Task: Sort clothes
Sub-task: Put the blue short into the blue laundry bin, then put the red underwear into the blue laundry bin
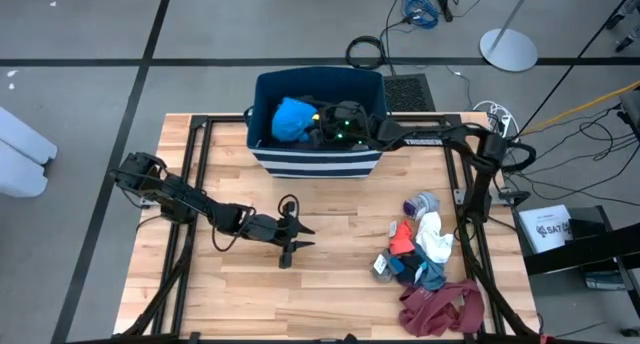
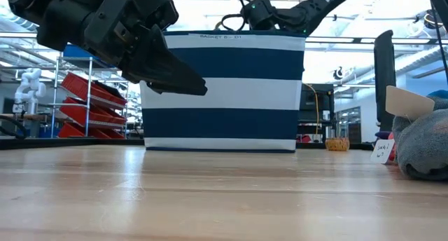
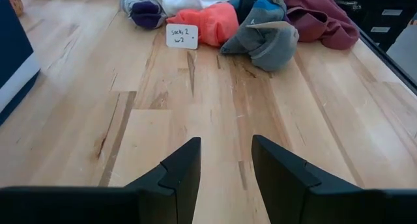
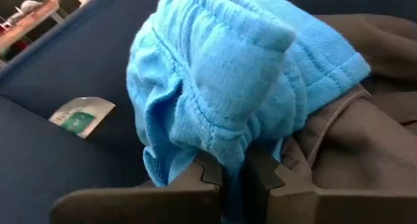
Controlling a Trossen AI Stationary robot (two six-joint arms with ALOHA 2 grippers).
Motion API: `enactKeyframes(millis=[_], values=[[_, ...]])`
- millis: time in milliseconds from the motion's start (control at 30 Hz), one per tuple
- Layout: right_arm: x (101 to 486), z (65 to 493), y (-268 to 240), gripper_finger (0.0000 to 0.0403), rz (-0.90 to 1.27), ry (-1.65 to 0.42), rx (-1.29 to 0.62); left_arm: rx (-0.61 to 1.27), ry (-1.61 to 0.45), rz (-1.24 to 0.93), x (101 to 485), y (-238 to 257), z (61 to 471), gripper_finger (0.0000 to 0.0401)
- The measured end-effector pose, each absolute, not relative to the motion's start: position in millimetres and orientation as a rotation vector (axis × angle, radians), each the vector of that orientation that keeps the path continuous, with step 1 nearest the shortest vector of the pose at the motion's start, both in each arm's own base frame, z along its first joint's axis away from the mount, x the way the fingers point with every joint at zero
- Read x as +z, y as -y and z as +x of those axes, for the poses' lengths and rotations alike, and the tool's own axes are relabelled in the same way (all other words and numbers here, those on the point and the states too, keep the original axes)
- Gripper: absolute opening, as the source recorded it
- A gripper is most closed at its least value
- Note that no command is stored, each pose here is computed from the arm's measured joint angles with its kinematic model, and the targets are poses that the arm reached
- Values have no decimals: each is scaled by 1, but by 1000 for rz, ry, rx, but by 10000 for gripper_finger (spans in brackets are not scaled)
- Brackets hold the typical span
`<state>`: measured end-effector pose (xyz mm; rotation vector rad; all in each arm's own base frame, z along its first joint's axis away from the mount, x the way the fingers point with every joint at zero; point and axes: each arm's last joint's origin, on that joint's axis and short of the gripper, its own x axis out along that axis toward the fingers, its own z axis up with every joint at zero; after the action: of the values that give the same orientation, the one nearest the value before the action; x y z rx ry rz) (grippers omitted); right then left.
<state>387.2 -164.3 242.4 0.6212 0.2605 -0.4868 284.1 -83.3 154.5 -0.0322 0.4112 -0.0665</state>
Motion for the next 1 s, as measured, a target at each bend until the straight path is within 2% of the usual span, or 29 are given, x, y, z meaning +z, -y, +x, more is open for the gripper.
enactKeyframes(millis=[100,167,467,633,800,1000], values=[[240,386,166,16,614,-284,-494,-62,-411,-34,155,82,285,145],[241,386,166,34,588,-291,-489,-63,-411,-28,154,82,285,145],[263,381,163,170,485,-238,-456,-69,-411,-11,154,82,285,145],[286,379,165,225,503,-281,-425,-71,-411,-14,154,80,285,145],[321,379,167,246,452,-346,-434,-73,-418,-14,154,80,285,145],[374,373,165,246,396,-383,-431,-73,-424,-18,153,80,285,145]])
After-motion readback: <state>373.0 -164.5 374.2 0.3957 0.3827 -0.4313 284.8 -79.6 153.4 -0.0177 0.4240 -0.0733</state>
